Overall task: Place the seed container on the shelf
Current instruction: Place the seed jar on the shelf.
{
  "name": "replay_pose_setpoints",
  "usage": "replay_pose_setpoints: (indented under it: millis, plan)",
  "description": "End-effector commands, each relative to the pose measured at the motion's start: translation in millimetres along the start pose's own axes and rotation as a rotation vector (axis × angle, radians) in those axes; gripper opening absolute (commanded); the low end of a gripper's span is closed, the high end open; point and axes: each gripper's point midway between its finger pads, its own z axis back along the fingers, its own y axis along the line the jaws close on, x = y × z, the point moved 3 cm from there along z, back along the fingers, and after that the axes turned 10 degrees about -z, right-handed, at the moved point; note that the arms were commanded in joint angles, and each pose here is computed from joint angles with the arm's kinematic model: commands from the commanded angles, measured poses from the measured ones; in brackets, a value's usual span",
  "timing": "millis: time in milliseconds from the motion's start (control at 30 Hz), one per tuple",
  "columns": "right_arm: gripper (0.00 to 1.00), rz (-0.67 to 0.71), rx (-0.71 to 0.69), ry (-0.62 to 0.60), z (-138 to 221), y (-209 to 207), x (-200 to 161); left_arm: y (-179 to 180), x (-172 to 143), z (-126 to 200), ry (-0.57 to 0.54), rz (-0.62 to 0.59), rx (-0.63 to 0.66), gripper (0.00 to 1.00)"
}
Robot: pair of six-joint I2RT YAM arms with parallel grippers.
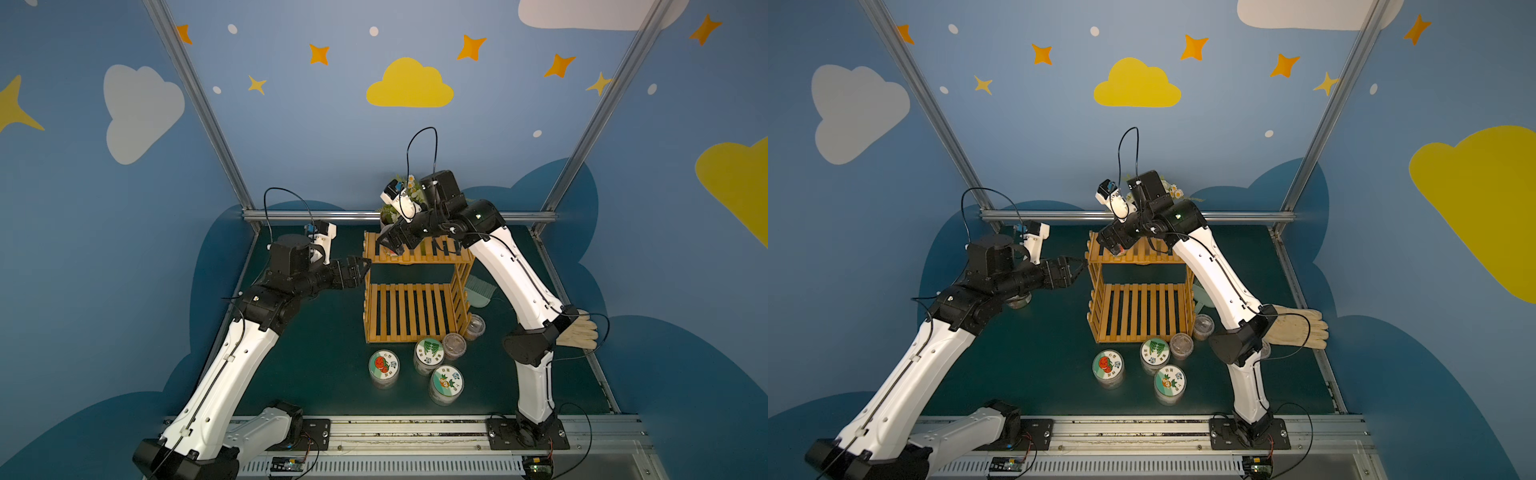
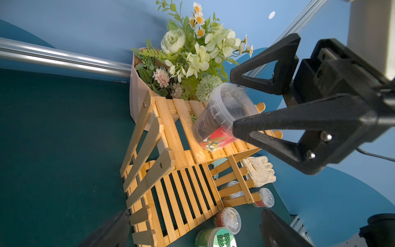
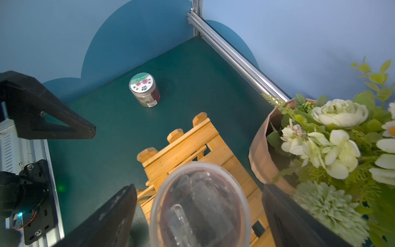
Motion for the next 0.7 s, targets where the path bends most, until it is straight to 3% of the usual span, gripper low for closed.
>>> replay_pose_setpoints:
  millis: [0, 400, 667]
  plan:
    - [0.98, -0.023, 0.021, 0.010, 7, -4, -2, -3, 4, 2, -0.020, -0.007, -0.019, 1.00]
    - [0.97, -0.032, 0.081, 0.060, -3, 2, -13, -4, 3, 0, -0.011, -0.005, -0.030, 1.00]
    - [0.79, -0.055, 0.020, 0.036, -7, 5, -7, -3, 3, 2, -0.018, -0.005, -0.023, 1.00]
